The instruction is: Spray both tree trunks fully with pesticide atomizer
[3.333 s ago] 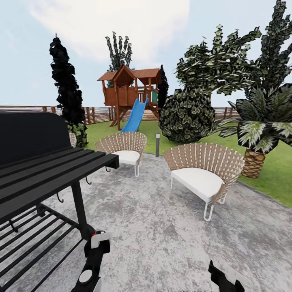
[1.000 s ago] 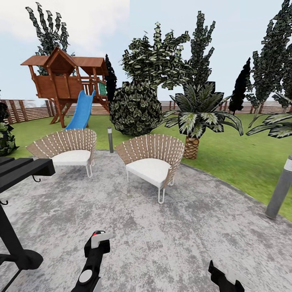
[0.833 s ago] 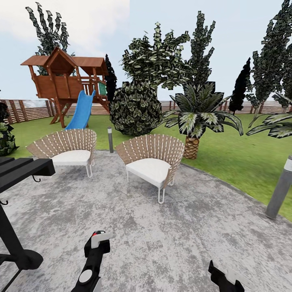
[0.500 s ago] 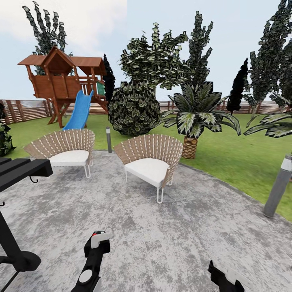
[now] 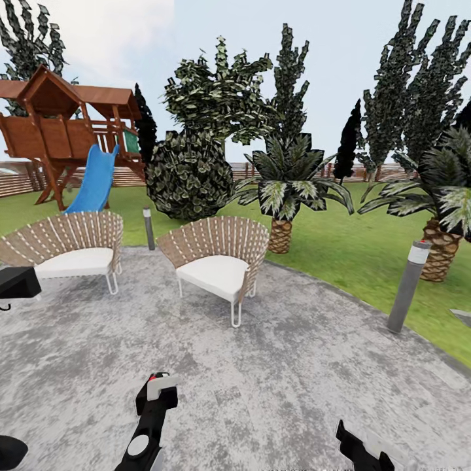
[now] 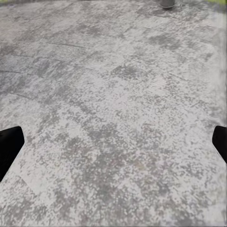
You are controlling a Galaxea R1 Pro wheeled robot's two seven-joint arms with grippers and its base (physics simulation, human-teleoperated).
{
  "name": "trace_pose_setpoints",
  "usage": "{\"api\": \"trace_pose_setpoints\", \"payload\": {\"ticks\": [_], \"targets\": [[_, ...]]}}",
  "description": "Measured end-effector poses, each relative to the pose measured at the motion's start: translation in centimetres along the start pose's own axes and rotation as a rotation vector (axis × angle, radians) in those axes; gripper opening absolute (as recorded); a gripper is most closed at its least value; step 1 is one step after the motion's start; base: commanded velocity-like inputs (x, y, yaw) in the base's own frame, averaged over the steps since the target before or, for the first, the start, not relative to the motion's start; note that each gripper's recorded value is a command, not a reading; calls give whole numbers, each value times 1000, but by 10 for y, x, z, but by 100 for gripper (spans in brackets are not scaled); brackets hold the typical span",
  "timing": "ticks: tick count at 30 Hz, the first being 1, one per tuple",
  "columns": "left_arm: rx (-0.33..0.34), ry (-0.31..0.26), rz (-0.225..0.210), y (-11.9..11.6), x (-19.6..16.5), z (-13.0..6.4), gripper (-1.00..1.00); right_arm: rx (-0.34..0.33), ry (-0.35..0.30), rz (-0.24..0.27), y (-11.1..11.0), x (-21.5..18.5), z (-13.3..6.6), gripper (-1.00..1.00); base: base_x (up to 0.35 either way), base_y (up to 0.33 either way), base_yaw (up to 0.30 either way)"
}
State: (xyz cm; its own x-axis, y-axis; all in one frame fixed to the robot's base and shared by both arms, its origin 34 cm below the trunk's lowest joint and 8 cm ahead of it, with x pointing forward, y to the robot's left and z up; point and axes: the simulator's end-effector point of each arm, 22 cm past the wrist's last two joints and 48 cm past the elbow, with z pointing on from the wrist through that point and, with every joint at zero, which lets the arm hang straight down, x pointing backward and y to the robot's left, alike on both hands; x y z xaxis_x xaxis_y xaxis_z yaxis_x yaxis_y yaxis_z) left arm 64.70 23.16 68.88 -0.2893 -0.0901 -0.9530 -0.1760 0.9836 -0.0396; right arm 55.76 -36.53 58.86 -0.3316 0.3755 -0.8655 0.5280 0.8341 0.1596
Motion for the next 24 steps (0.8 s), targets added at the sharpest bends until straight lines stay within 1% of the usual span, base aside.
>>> {"api": "trace_pose_setpoints", "payload": {"ticks": [7,13,17,24], "targets": [[0,1,0,0,1,0,-100,1,1,0,-1,1,0,100,0,0,-277],[-1,7,1,0,0,0,-100,3,6,-3,-1,0,-1,100,0,0,-209],[0,10,4,-1,-6,-2,-100,4,8,-4,1,-6,-4,100,0,0,-83],[0,11,5,-1,-18,-4,-100,4,9,-4,3,-17,-9,100,0,0,-23]]}}
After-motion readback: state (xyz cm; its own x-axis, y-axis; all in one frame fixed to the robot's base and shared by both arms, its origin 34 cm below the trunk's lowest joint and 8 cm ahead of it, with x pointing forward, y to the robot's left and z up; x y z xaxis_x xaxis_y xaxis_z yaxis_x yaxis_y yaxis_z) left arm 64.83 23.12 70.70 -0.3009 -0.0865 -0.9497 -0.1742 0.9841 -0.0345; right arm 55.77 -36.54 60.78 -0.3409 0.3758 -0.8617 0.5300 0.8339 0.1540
